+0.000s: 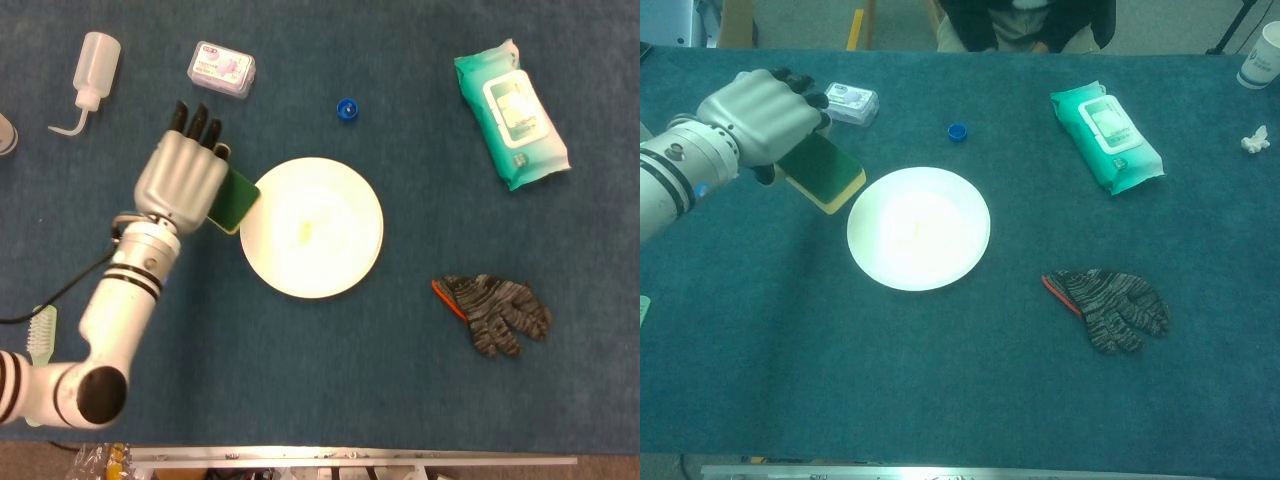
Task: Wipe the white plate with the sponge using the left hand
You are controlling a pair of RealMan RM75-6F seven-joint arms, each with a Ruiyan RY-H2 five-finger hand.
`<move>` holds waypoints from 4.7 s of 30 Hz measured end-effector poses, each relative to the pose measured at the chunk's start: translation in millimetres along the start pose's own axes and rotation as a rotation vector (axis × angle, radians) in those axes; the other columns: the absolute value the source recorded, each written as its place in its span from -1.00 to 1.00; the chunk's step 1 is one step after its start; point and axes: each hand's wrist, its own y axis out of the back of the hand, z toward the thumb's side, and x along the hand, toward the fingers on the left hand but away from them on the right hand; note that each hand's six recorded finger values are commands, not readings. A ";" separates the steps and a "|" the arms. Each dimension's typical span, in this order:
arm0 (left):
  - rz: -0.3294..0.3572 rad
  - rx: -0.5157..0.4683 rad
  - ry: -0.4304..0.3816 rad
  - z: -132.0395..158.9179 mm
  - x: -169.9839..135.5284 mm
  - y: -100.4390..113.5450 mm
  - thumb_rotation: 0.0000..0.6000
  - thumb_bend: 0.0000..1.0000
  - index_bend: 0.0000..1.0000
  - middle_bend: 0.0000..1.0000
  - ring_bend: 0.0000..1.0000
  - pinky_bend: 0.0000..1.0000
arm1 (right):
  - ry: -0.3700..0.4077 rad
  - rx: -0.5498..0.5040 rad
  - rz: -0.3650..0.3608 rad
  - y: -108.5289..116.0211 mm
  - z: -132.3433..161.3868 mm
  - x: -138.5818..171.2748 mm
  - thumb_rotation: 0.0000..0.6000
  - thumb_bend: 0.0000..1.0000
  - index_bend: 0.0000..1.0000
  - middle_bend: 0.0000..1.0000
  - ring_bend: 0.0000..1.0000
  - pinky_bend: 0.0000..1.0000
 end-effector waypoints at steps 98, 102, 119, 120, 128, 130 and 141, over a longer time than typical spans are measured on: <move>0.128 0.402 -0.002 113.7 29.7 -16.2 1.00 -0.45 -0.17 -0.77 -0.98 -0.90 | -0.023 0.033 -0.014 5.9 -0.8 4.5 1.00 -0.22 -0.22 -0.21 -0.51 -0.10; 0.142 0.403 -0.014 119.6 25.4 -13.2 1.00 -0.45 -0.17 -0.77 -0.98 -0.90 | -0.025 0.033 -0.014 5.9 -1.7 4.3 1.00 -0.22 -0.22 -0.21 -0.51 -0.10; 0.168 0.396 -0.071 145.6 15.4 -6.6 1.00 -0.45 -0.17 -0.77 -0.98 -0.90 | -0.032 0.034 -0.015 6.6 -4.5 5.3 1.00 -0.23 -0.22 -0.21 -0.51 -0.10; 0.169 0.395 -0.073 146.4 15.5 -6.7 1.00 -0.45 -0.17 -0.77 -0.98 -0.90 | -0.032 0.035 -0.015 6.5 -4.5 5.3 1.00 -0.23 -0.22 -0.21 -0.51 -0.10; 0.170 0.393 -0.086 152.4 13.9 -5.9 1.00 -0.45 -0.17 -0.77 -0.98 -0.90 | -0.034 0.037 -0.016 6.3 -4.2 4.8 1.00 -0.22 -0.22 -0.21 -0.51 -0.10; 0.174 0.392 -0.090 153.3 12.1 -4.8 1.00 -0.45 -0.17 -0.77 -0.98 -0.90 | -0.035 0.036 -0.015 5.9 -4.5 5.0 1.00 -0.22 -0.22 -0.21 -0.51 -0.10; 0.240 0.394 -0.085 146.3 12.3 11.3 1.00 -0.45 -0.17 -0.77 -0.98 -0.90 | -0.040 0.036 -0.017 6.9 -6.2 5.3 1.00 -0.22 -0.22 -0.21 -0.51 -0.10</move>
